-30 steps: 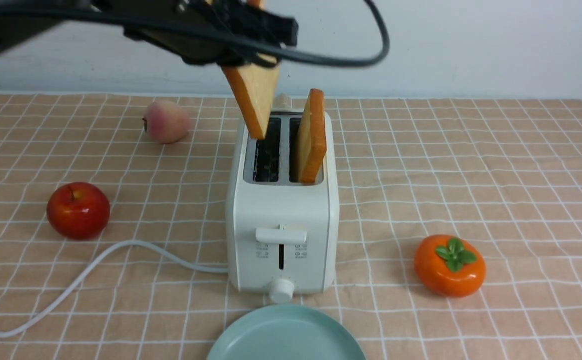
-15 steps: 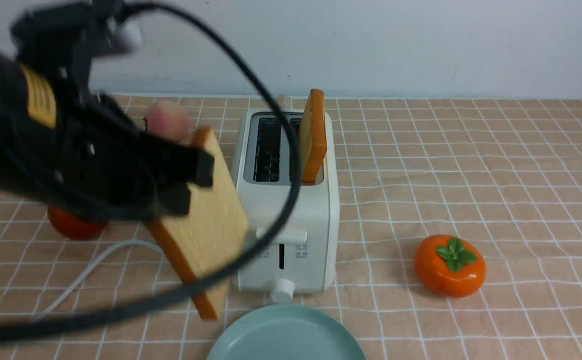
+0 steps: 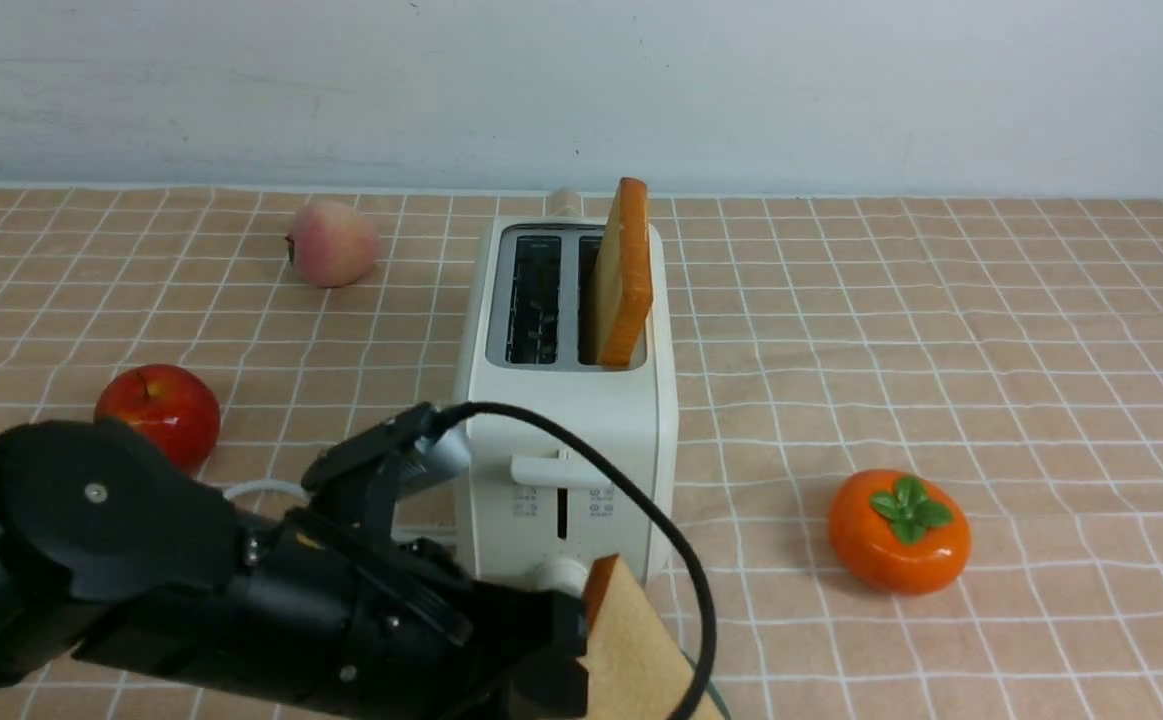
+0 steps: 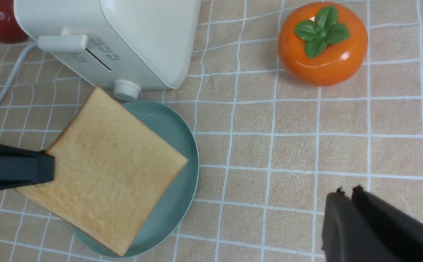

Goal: Take toasted bread from bread machine on light coffee tablecloth place on plate.
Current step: 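Place the slice of bread on the plate with the left gripper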

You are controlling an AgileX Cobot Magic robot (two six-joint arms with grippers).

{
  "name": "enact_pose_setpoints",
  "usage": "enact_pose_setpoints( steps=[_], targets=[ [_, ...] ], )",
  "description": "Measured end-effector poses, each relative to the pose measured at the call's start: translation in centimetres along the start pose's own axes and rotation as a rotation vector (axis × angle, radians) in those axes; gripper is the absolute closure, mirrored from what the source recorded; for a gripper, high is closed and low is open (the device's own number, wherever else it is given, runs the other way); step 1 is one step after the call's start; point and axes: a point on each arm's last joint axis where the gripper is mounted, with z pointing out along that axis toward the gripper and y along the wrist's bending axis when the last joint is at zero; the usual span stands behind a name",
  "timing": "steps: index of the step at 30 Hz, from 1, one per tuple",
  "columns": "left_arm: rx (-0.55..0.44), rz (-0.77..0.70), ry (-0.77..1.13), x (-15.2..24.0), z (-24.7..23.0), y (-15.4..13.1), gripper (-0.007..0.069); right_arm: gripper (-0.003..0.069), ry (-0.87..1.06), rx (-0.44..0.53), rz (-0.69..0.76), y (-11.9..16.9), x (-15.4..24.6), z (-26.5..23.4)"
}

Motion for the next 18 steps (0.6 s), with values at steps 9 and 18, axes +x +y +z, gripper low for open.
enact_pose_setpoints(
  steps=[9,18],
  targets=[
    [-0.074,0.125,0.008,-0.6,2.4,1.6,0.0436,0.0610,-0.004,-0.010,0.007,0.1,0.0,0.0],
    [-0.103,0.264,0.012,-0.5,0.9,1.6,0.0285,0.0598,-0.038,-0.034,-0.008,0.6,-0.7,-0.6]
  ],
)
